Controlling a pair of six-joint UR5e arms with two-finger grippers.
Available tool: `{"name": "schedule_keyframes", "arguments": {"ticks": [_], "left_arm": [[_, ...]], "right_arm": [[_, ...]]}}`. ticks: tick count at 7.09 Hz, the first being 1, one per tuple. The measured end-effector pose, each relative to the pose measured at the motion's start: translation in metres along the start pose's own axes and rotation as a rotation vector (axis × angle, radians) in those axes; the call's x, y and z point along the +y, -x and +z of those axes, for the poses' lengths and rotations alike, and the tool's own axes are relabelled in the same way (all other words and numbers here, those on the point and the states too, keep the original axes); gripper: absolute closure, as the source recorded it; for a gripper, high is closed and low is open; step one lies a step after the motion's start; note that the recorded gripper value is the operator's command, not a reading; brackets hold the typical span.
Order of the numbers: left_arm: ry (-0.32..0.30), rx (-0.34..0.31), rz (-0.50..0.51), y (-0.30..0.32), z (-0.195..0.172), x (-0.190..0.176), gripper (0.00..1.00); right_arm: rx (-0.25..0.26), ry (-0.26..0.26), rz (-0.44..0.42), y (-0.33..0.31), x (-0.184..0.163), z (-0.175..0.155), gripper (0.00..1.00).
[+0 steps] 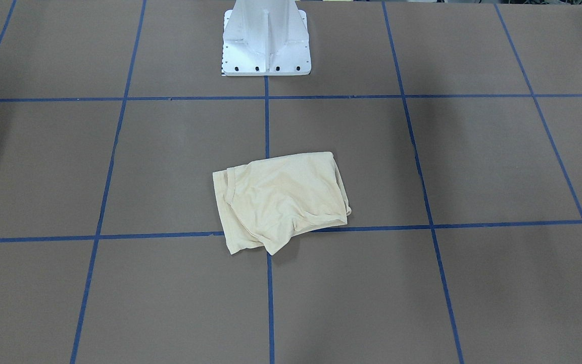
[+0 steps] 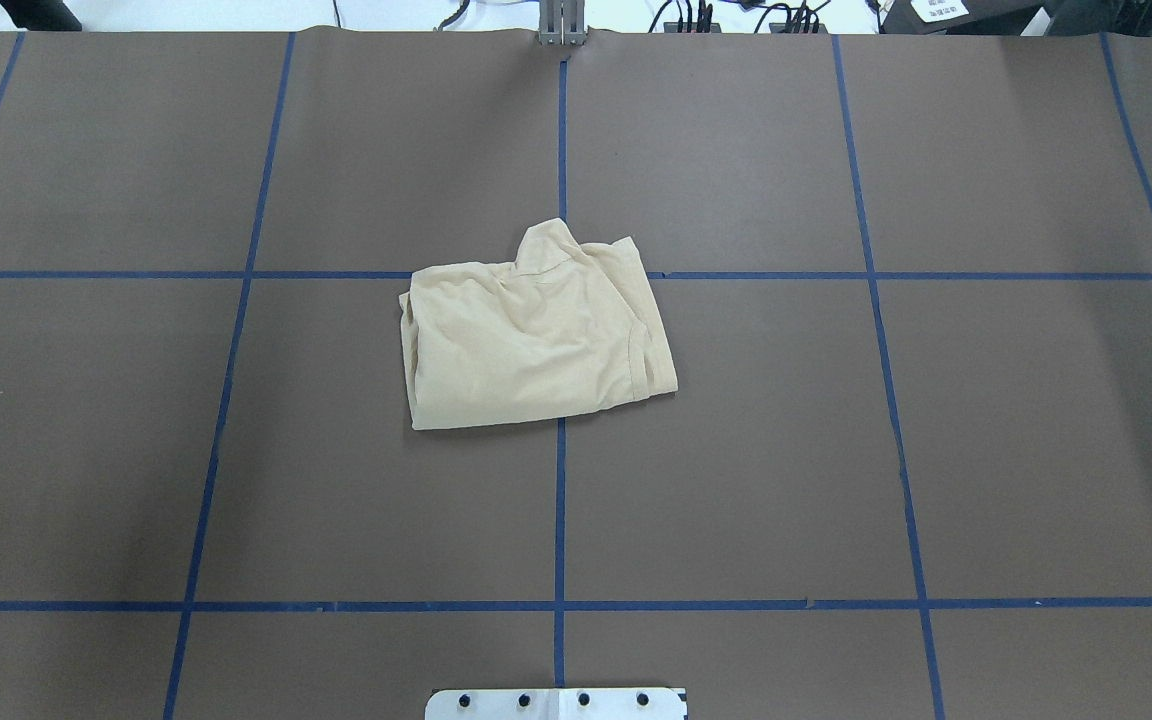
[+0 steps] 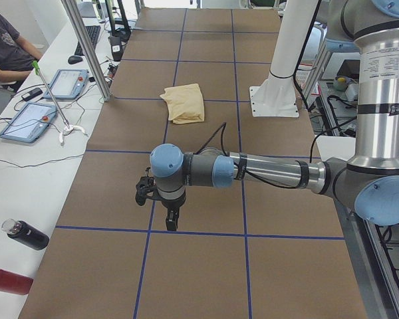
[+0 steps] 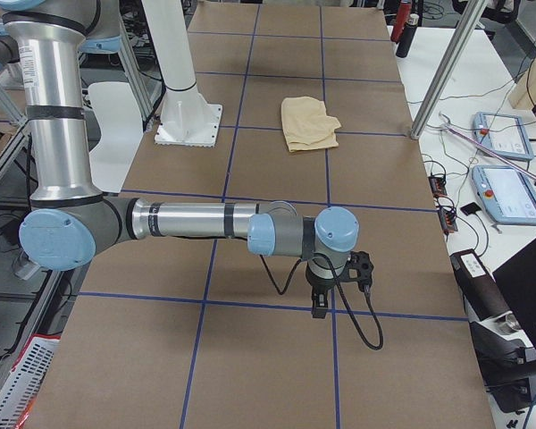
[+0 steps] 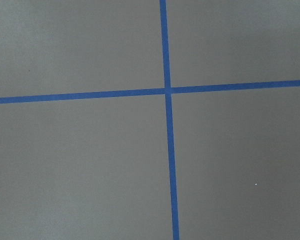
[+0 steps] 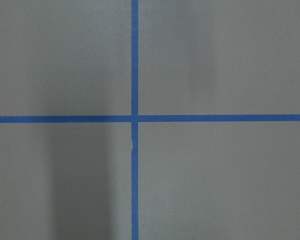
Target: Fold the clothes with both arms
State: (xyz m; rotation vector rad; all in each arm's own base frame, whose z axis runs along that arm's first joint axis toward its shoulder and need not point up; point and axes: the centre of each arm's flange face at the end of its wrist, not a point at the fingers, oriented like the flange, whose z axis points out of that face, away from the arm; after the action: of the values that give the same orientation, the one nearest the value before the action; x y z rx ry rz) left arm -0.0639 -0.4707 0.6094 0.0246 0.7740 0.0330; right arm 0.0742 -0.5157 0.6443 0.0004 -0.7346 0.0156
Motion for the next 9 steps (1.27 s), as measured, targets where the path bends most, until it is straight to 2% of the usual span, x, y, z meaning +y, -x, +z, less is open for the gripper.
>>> {"name": "schedule_keyframes", "arguments": {"ticks": [2,6,9], "left_arm": [[0.031,0.0,0.026,-0.002,-0.001,-0.002,0.01],[0.045,-0.006,0.074,0.001,0.002,-0.007,0.0],[0.067,-0.002,0.135,0.024,0.025,-0.002,0.01]], "right_arm": [[0.0,0.0,0.0,0.0,0.0,0.0,0.0],[0.0,0.0,0.0,0.0,0.0,0.0,0.0],[0.0,0.001,0.0,0.0,0.0,0.001,0.0]]}}
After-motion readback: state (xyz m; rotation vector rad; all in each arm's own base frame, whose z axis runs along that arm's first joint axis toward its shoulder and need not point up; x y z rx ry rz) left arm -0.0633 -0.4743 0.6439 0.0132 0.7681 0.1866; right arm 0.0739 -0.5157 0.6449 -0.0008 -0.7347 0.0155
